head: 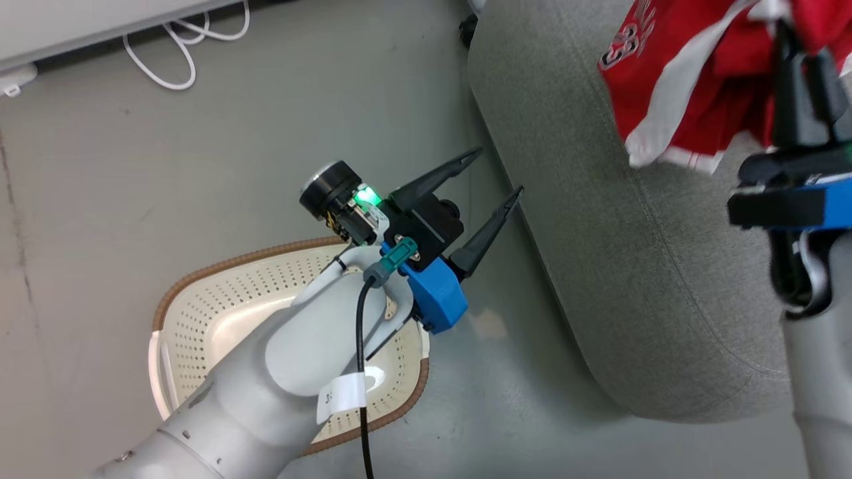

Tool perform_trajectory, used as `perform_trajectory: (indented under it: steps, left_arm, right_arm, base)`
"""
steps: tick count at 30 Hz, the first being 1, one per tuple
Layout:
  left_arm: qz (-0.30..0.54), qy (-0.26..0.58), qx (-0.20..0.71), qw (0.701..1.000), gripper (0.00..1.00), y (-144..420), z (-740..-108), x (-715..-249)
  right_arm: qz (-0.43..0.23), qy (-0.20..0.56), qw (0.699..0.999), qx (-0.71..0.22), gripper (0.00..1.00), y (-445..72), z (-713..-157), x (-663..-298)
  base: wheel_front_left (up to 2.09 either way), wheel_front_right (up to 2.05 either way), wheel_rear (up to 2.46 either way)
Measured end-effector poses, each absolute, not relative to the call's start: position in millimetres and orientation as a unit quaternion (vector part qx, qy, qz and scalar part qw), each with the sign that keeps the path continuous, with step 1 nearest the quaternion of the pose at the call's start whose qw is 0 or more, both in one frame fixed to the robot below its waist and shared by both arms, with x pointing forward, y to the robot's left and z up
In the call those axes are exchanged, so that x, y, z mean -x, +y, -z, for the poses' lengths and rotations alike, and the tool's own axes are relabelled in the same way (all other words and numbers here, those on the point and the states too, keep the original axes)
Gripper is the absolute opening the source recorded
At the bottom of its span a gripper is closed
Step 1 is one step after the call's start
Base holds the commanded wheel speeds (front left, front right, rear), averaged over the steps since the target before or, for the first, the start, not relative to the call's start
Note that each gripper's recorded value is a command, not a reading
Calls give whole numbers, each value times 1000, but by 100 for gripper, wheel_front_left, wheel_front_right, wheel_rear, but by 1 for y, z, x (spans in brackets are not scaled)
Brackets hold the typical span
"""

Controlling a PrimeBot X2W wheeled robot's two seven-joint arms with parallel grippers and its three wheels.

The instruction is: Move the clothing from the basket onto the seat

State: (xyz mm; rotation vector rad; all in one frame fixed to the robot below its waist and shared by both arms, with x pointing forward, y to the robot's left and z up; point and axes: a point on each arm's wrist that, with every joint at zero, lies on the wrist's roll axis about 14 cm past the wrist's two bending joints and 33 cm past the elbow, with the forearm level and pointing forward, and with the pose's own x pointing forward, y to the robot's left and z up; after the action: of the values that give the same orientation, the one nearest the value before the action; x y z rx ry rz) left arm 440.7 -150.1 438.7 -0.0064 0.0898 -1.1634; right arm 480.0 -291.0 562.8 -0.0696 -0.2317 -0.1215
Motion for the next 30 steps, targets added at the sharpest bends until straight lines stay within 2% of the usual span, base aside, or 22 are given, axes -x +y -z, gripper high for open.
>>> perform_trajectory:
  steps: [5,11,17,22,30]
  left_arm:
    - [544,49,1,838,100,-143,-417,-462]
    - [538,64,6,840,100,-137,-386,-483]
    - [537,81,13,840,100,-133,-353,-492]
    - [537,94,18,838,100,-130,-331,-495]
    - [532,111,24,839,100,-124,-307,-496]
  right_arm:
    - [58,-171,979,95,0,-306,-605,-516]
    - [92,-243,954,151,0,-341,-657,-546]
    - [144,-247,934,212,0,-394,-676,-563]
    - [193,-208,931,231,0,-435,-654,-569]
    - [225,-113,949,190,0,-454,-563,-575]
  base:
    - [0,0,0]
    - [0,0,0]
    - [0,0,0]
    - [0,0,0]
    - [0,0,0]
